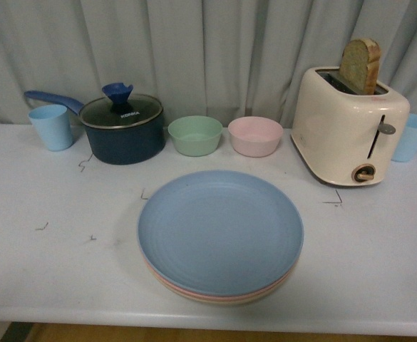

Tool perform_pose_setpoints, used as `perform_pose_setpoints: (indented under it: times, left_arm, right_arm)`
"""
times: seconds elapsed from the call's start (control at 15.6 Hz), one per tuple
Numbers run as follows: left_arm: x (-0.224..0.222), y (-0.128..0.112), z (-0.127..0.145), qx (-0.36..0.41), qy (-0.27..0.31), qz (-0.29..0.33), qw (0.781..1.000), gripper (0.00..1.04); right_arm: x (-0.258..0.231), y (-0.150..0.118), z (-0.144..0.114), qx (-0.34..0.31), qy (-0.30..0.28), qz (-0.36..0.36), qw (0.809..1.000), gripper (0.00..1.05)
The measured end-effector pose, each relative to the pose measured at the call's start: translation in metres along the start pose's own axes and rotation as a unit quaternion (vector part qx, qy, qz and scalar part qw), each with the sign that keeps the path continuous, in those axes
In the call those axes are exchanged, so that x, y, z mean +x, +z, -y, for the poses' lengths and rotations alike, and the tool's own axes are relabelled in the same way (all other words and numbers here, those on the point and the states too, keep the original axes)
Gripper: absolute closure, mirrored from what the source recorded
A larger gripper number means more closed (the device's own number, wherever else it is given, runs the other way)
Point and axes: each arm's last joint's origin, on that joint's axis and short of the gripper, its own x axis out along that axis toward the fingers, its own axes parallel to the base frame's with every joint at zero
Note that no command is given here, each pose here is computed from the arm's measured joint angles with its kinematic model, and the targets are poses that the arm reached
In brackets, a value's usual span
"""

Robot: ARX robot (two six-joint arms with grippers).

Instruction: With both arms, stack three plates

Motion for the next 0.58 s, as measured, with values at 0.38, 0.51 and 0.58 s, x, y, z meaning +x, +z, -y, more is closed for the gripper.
perform_pose_setpoints:
  times: [0.38,0.51,0.58]
  left_arm:
    - [0.0,0.0,0.0,0.0,0.0,0.0,1.0,0.07]
    - [0.0,0.0,0.0,0.0,0.0,0.0,1.0,0.07]
    - [0.0,0.0,0.0,0.0,0.0,0.0,1.0,0.07]
  right_arm:
    - [-0.032,0.002,0.001,0.0,0.001,0.006,1.0,1.03]
    - [-0.04,0.002,0.001,0.0,0.001,0.006,1.0,1.03]
    - [-0.042,0.003,0.001,0.0,0.001,0.008,1.0,1.03]
